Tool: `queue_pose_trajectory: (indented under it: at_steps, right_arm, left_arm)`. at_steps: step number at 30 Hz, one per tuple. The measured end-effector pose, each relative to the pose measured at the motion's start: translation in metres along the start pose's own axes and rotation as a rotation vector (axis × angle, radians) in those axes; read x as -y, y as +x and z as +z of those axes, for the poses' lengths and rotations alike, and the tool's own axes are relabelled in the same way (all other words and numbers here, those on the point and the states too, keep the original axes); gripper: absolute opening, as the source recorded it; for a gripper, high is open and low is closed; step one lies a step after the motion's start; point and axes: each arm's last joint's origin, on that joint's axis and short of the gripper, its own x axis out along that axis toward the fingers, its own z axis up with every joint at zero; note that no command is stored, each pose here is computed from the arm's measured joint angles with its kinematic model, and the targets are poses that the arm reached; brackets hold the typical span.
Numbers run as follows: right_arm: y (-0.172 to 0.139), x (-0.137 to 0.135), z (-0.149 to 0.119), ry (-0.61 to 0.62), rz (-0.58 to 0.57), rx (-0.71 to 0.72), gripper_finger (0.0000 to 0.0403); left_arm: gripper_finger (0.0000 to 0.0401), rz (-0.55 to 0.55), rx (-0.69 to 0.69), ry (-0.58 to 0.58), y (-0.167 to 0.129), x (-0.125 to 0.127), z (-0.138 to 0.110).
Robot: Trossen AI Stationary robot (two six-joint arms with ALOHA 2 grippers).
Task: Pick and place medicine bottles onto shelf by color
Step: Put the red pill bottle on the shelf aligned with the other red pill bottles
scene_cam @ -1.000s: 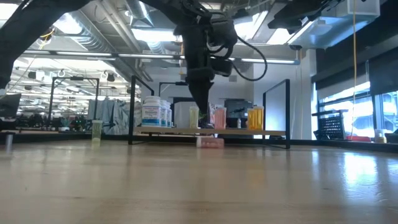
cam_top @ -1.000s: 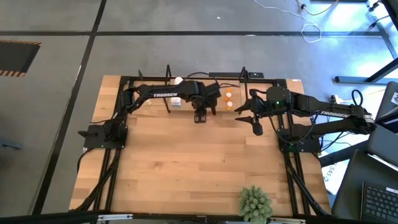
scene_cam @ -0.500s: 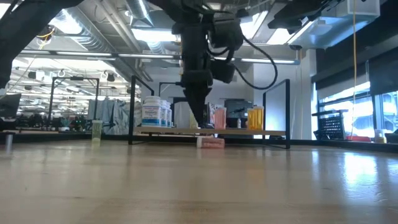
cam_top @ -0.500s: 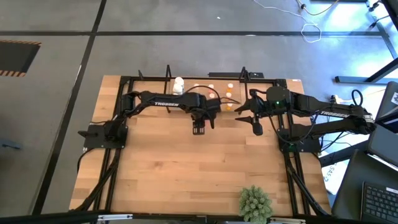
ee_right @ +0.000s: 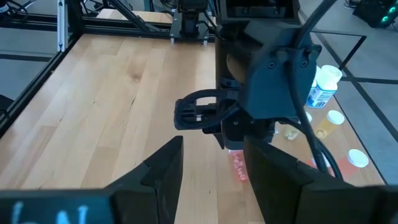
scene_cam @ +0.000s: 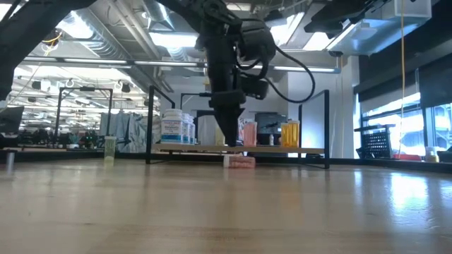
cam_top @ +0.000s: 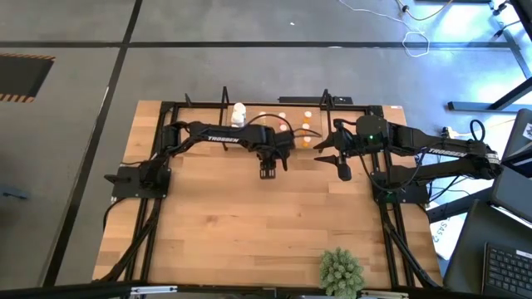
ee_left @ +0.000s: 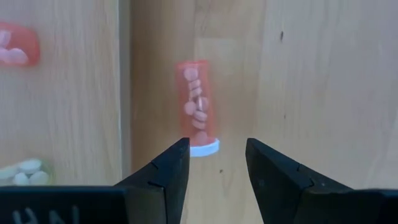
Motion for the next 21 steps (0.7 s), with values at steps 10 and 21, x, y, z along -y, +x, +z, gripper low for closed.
queue_pose_trajectory:
  at_steps: [10, 21]
  right_arm:
    - [0.0, 0.0, 0.0, 0.0, 0.0, 0.0, 0.0171]
    - [0.0, 0.0, 0.0, 0.0, 0.0, 0.0, 0.0171]
  left_arm:
    - [0.0151, 0.027, 0.015, -0.014, 0.014, 0.0, -0.007]
    - [0.0151, 0.056, 0.013, -0.02, 0.015, -0.003, -0.008]
